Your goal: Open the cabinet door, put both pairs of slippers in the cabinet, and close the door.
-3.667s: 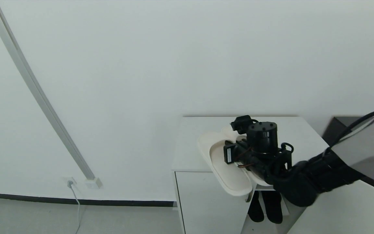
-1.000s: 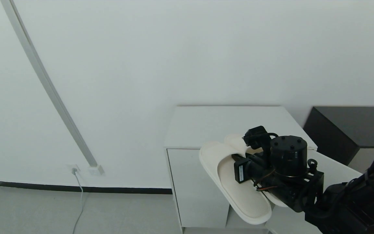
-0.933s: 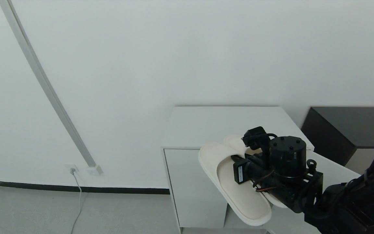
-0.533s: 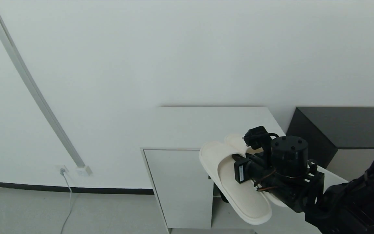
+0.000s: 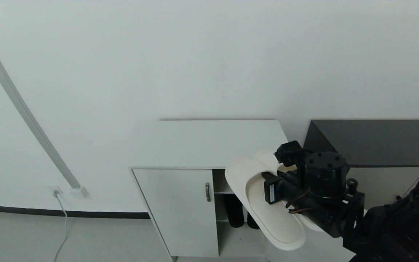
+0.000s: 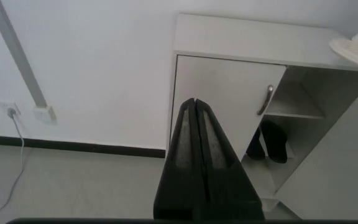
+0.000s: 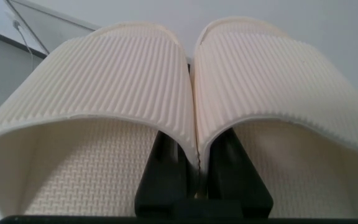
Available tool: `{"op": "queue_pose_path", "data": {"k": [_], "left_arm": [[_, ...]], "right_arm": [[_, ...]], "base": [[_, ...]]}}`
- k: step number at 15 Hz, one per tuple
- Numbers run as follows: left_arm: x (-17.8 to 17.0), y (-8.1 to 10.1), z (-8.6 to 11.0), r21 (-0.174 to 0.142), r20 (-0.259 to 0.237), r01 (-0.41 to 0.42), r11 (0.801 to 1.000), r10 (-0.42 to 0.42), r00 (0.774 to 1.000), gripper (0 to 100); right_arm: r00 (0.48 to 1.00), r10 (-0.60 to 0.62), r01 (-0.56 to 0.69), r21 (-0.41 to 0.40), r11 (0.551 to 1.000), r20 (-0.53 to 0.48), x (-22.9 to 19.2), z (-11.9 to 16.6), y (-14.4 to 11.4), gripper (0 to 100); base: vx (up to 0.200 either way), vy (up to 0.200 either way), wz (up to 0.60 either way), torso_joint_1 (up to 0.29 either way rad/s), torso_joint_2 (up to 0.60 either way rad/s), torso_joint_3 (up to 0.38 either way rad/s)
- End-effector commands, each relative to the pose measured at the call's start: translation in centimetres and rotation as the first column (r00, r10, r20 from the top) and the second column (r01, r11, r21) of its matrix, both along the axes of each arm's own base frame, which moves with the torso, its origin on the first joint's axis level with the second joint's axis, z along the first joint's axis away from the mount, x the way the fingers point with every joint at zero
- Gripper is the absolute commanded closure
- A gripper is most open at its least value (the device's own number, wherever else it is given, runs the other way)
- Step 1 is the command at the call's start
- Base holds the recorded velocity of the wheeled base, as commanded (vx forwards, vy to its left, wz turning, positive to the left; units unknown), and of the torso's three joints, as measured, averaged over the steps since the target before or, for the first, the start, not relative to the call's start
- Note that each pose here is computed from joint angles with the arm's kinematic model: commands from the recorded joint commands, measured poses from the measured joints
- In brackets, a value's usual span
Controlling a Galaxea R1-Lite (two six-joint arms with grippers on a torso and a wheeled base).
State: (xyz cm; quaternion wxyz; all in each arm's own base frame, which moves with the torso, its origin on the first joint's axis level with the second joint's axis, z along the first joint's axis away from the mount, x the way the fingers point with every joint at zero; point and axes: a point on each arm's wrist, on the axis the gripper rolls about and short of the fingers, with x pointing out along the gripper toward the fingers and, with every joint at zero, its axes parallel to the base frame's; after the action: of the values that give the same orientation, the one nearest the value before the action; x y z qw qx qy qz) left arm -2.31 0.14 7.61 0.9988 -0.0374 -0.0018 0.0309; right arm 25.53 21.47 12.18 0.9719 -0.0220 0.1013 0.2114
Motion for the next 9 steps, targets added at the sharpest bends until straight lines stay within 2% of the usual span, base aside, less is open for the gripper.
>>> {"op": "queue_pose_path", "data": {"k": [1,2,5,9], "left_arm": [[0.01,0.00,0.00,0.000,-0.001,0.002,1.000,-0.002,1.000,100],[0.01,0.00,0.00,0.000,-0.001,0.002,1.000,-0.002,1.000,100],[0.01,0.00,0.00,0.000,-0.001,0.004,1.000,-0.004,1.000,100],[0.01,0.00,0.00,0.000,-0.001,0.004,1.000,-0.004,1.000,100]], "right_arm": [[1.000,-0.005,0.005,-0.002,1.000,-0.002,-0.06,-0.08,0.04,100],[1.000,-0.018,0.018,-0.019,1.000,-0.009,-0.20,-0.45,-0.12,100],[0.999,-0.015,0.015,0.001,1.000,0.030,-0.24,-0.05,-0.03,100],[0.999,0.005,-0.003,-0.042,0.999,0.032,-0.88,-0.87,-0.12,100]], "base": [[0.000,0.000,0.00,0.000,0.00,0.000],[0.000,0.000,0.00,0.000,0.00,0.000],[0.000,0.000,0.00,0.000,0.00,0.000],[0.000,0.000,0.00,0.000,0.00,0.000]]}}
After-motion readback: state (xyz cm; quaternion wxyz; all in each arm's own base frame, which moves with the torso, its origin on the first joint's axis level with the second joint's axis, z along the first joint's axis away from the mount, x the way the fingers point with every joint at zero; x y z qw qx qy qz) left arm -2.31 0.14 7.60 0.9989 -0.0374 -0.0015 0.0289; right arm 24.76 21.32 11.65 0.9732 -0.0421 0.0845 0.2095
